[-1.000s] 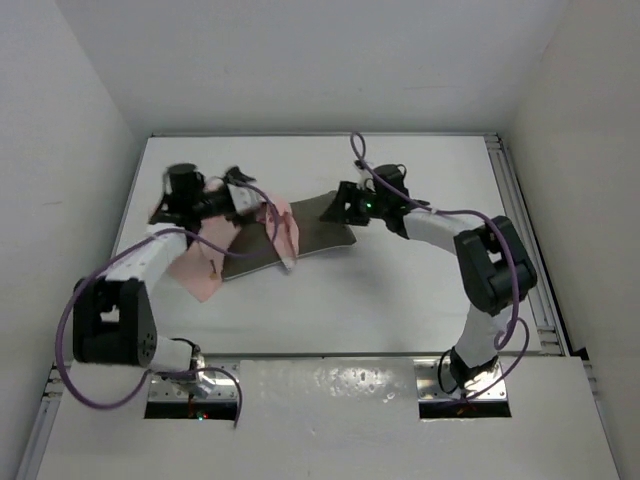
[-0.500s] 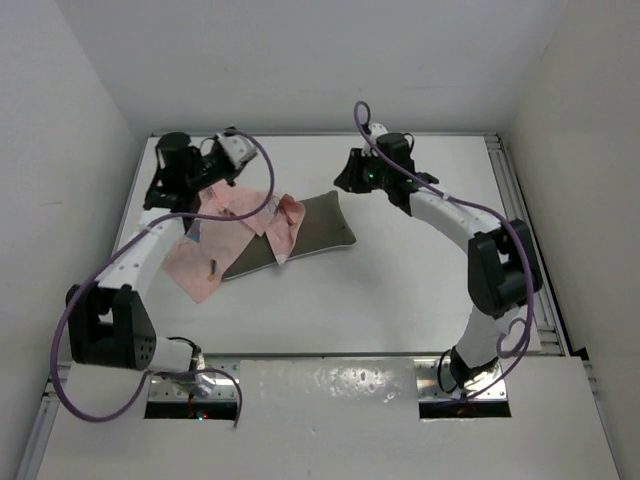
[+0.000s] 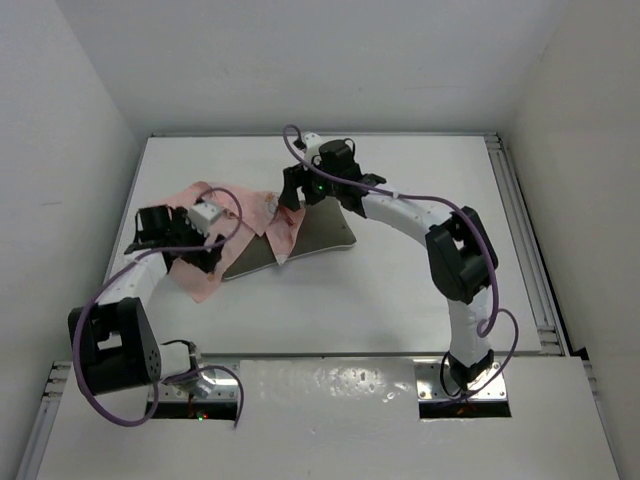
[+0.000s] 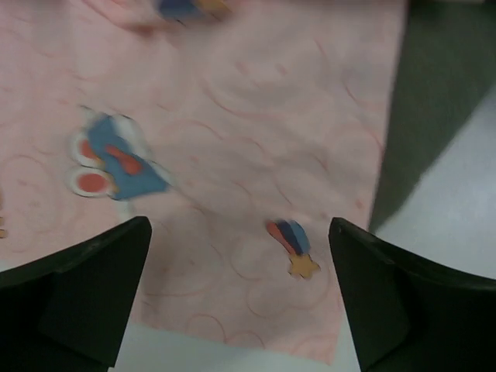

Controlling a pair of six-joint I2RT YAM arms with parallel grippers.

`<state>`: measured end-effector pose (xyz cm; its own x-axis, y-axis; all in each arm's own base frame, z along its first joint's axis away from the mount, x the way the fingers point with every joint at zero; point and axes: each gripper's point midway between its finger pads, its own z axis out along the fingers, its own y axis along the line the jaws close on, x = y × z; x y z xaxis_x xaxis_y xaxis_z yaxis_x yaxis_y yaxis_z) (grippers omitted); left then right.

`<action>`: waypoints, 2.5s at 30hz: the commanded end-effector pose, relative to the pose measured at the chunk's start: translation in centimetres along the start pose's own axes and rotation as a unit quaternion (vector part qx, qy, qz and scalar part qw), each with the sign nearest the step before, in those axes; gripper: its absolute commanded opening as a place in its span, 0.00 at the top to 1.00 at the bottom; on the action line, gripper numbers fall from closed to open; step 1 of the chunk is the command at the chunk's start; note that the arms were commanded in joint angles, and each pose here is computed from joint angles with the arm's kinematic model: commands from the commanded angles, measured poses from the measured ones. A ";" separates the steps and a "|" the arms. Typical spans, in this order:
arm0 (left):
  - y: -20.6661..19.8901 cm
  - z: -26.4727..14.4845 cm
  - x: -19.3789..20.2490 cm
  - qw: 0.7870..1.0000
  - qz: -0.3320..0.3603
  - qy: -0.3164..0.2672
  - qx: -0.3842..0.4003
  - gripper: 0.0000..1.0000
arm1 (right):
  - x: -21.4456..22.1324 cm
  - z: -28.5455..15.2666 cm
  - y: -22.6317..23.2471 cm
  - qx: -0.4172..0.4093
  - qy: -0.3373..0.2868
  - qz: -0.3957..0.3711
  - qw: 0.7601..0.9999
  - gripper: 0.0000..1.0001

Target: Put the pillow into the pillowcase

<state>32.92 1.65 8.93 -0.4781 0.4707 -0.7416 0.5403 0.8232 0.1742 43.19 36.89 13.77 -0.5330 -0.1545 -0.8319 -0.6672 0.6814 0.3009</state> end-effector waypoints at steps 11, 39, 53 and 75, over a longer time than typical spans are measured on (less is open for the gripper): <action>-2.6 1.6 10.8 0.952 0.262 0.158 0.019 0.00 | -1.1 1.6 -1.1 0.019 -0.010 -0.040 0.999 0.45; 11.9 -9.2 10.2 0.908 0.282 0.230 -0.210 0.76 | -0.9 0.5 -13.4 0.064 -0.080 0.387 0.916 0.46; -1.0 -5.4 -15.1 0.960 0.106 -0.255 0.050 0.03 | 6.8 -4.0 -16.3 0.110 -0.025 0.385 0.916 0.34; -4.0 10.1 -13.4 0.997 0.048 0.046 0.029 0.23 | 11.8 -1.1 -10.9 0.050 0.036 0.384 0.921 0.28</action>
<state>44.33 -13.04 9.00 -0.5049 0.5653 -0.6523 0.6601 0.7398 0.1302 44.53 25.84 1.83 -0.8443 0.3840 -0.3739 -0.0095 0.6868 0.7268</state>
